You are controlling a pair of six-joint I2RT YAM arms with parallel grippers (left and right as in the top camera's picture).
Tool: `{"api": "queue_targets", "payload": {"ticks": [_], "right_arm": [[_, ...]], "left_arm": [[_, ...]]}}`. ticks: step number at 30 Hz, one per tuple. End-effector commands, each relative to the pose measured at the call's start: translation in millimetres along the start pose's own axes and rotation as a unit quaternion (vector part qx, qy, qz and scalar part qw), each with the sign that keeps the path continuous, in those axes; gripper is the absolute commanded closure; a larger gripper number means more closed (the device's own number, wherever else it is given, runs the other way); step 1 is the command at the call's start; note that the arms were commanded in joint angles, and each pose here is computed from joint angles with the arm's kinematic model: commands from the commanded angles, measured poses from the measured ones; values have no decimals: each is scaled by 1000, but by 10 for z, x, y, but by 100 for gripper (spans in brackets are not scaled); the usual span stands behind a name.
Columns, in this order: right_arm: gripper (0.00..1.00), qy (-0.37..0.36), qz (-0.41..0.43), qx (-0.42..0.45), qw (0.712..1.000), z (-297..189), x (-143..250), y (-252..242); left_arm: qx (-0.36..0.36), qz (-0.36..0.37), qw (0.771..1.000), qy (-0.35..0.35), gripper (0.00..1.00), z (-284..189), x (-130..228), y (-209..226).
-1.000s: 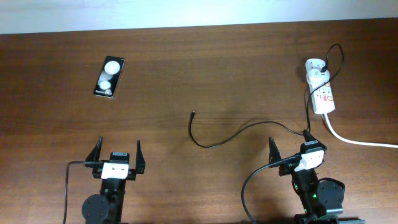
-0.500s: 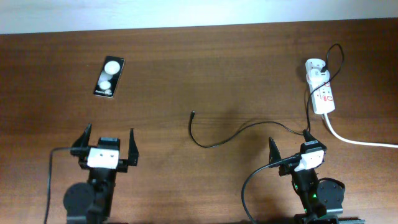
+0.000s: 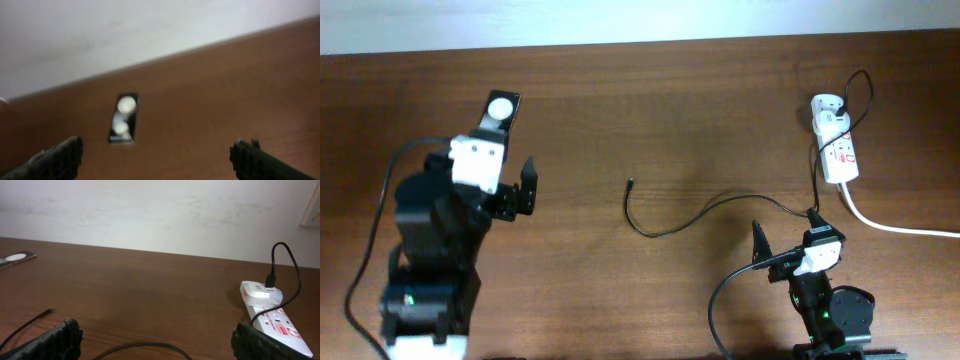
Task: Plug charger to phone and switch on socket
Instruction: 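Reach the left gripper forward over the black phone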
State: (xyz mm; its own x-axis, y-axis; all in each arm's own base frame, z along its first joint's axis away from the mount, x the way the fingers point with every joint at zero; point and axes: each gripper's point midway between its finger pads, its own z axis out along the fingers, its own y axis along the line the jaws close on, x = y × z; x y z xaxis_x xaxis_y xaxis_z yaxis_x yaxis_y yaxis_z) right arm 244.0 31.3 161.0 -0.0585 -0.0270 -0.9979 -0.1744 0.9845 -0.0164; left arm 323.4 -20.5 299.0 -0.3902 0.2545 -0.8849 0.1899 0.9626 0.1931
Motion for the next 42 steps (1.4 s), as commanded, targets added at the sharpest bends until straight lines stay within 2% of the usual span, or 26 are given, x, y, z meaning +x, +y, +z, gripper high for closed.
{"api": "queue_targets", "payload": {"ticks": [1,10,16,23,25,28,32,38,42], "right_arm": [[1,0,4,2,1000,-2,16,-1],[1,0,3,2,1000,-2,16,-1],[1,0,3,2,1000,-2,16,-1],[1,0,3,2,1000,-2,16,-1],[1,0,3,2,1000,-2,16,-1],[1,0,3,2,1000,-2,16,-1],[1,0,3,2,1000,-2,16,-1],[1,0,4,2,1000,-2,16,-1],[1,0,3,2,1000,-2,16,-1]], "left_arm": [[37,2,999,25,1,140,-213,-47],[85,-16,980,178,1,596,-217,-46],[135,-36,952,271,1,690,119,-223],[134,-36,952,273,1,699,130,-220],[111,-34,956,271,1,738,120,-141],[39,-81,956,280,1,823,153,77],[26,-95,951,294,1,1007,203,257],[16,-103,948,301,1,1512,32,534],[21,-94,940,328,1,1820,297,603]]}}
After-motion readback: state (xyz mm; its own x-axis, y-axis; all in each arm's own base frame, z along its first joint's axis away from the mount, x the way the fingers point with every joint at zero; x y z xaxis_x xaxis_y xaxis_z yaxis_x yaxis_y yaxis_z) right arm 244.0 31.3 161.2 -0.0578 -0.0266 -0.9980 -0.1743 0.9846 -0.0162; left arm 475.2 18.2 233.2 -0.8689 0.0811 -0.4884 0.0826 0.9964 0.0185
